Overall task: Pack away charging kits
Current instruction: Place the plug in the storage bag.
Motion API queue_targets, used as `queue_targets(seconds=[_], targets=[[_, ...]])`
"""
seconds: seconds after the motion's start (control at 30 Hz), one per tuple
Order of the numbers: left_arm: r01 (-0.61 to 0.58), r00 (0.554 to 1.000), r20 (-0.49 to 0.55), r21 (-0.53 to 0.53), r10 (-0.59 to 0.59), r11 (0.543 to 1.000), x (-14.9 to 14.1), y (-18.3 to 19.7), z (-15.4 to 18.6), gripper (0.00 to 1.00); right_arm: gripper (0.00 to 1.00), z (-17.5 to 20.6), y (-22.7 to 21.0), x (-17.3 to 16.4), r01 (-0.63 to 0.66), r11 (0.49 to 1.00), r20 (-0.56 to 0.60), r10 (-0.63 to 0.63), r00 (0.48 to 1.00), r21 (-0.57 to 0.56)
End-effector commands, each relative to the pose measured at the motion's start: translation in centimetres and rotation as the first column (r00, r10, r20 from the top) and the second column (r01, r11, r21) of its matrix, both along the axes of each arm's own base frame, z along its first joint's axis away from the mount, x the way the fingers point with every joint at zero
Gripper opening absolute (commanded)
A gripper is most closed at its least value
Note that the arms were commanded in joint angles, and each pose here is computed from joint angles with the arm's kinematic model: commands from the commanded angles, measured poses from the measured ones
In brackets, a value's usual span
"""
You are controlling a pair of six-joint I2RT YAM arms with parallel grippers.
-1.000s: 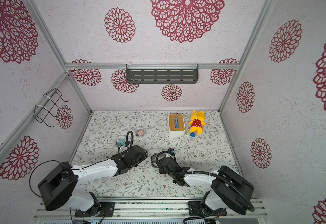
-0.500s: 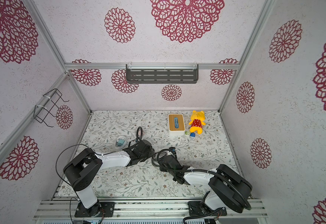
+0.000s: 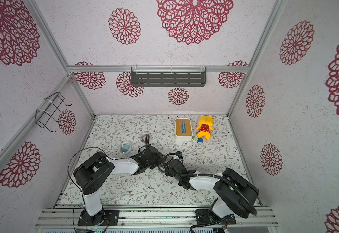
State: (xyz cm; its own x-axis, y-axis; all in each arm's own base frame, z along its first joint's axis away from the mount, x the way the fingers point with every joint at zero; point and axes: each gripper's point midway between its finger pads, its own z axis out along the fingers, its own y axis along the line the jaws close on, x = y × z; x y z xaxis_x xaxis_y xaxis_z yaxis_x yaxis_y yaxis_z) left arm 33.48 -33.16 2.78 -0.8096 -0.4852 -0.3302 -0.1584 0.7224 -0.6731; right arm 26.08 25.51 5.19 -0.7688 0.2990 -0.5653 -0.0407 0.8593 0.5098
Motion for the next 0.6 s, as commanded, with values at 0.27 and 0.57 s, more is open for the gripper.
queue_targets(seconds=[0.27, 0.57], targets=[[0.034, 0.999, 0.033, -0.059, -0.032, 0.998, -3.0, -2.6, 1.7, 0.48, 0.51, 1.3, 0.4, 1.3, 0.063, 0.996, 0.013, -0.064, 0.998, 0.055], [0.045, 0.999, 0.027, -0.12, -0.042, 0.992, -3.6, -3.7, 0.8, 0.47, 0.53, 1.6, 0.9, 1.3, 0.053, 0.995, 0.023, -0.055, 0.998, 0.09]])
